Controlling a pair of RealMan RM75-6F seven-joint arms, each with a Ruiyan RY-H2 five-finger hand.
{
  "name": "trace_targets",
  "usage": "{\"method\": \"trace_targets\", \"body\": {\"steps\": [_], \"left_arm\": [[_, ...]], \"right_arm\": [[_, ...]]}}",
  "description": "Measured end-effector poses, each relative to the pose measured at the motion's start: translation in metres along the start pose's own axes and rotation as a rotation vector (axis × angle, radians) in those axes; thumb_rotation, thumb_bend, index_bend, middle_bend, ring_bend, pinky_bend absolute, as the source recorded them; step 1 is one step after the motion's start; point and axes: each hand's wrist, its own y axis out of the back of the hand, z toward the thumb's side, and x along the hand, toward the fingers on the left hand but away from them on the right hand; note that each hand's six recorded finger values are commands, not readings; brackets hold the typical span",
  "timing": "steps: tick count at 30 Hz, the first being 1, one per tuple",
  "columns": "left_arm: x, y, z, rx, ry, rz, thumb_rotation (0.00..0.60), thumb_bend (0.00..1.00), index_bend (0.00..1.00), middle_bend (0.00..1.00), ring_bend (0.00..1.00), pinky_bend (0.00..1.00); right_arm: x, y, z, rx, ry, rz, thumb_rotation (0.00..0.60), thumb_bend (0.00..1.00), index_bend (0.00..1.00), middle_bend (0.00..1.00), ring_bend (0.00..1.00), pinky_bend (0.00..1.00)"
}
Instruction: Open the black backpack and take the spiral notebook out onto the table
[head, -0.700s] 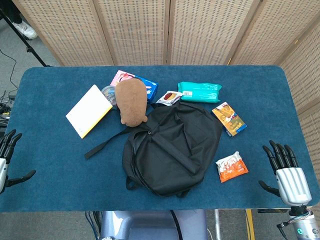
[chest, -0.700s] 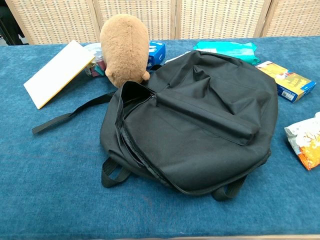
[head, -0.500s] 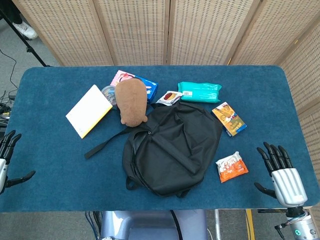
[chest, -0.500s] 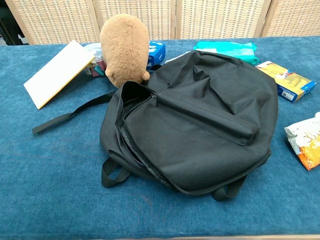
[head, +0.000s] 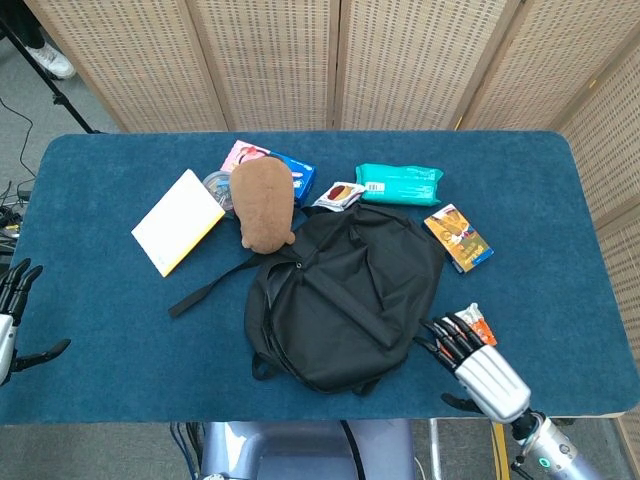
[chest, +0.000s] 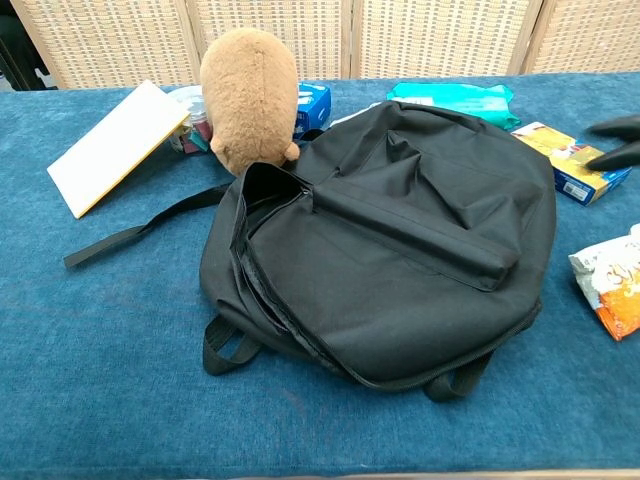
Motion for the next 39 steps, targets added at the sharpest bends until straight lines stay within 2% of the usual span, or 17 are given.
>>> {"method": "trace_targets", "body": {"steps": [4, 17, 22, 27, 33, 37, 39], "left_arm": [[0.001, -0.004, -0.002, -0.013, 0.002, -0.024, 0.600, 0.00, 0.05, 0.00, 0.00, 0.10], [0.006, -0.026, -0.009, -0.032, 0.001, -0.155, 0.600, 0.00, 0.05, 0.00, 0.00, 0.10], [0.006, -0.027, -0.007, -0.028, -0.004, -0.158, 0.600, 0.00, 0.05, 0.00, 0.00, 0.10], [0.006, -0.024, -0.008, -0.031, -0.002, -0.144, 0.600, 0.00, 0.05, 0.00, 0.00, 0.10], [0.005, -0.022, -0.007, -0.034, -0.007, -0.136, 0.600, 0.00, 0.05, 0.00, 0.00, 0.10], [0.006, -0.023, -0.007, -0.033, -0.006, -0.139, 0.600, 0.00, 0.05, 0.00, 0.00, 0.10], [0.006, -0.022, -0.008, -0.034, -0.004, -0.137, 0.600, 0.00, 0.05, 0.00, 0.00, 0.10]], "right_arm": [[-0.013, -0.013, 0.014, -0.010, 0.051, 0.051, 0.600, 0.00, 0.11, 0.00, 0.00, 0.01], [-0.047, -0.048, 0.057, -0.011, 0.166, 0.134, 0.600, 0.00, 0.14, 0.01, 0.00, 0.01], [-0.064, -0.059, 0.073, -0.002, 0.211, 0.149, 0.600, 0.00, 0.16, 0.01, 0.00, 0.01], [-0.086, -0.068, 0.080, 0.058, 0.228, 0.131, 0.600, 0.00, 0.16, 0.03, 0.00, 0.01], [-0.114, -0.077, 0.081, 0.107, 0.206, 0.101, 0.600, 0.00, 0.16, 0.08, 0.02, 0.09], [-0.126, -0.084, 0.082, 0.130, 0.196, 0.098, 0.600, 0.00, 0.24, 0.20, 0.12, 0.22], [-0.132, -0.088, 0.083, 0.135, 0.193, 0.097, 0.600, 0.04, 0.29, 0.27, 0.19, 0.29]]}}
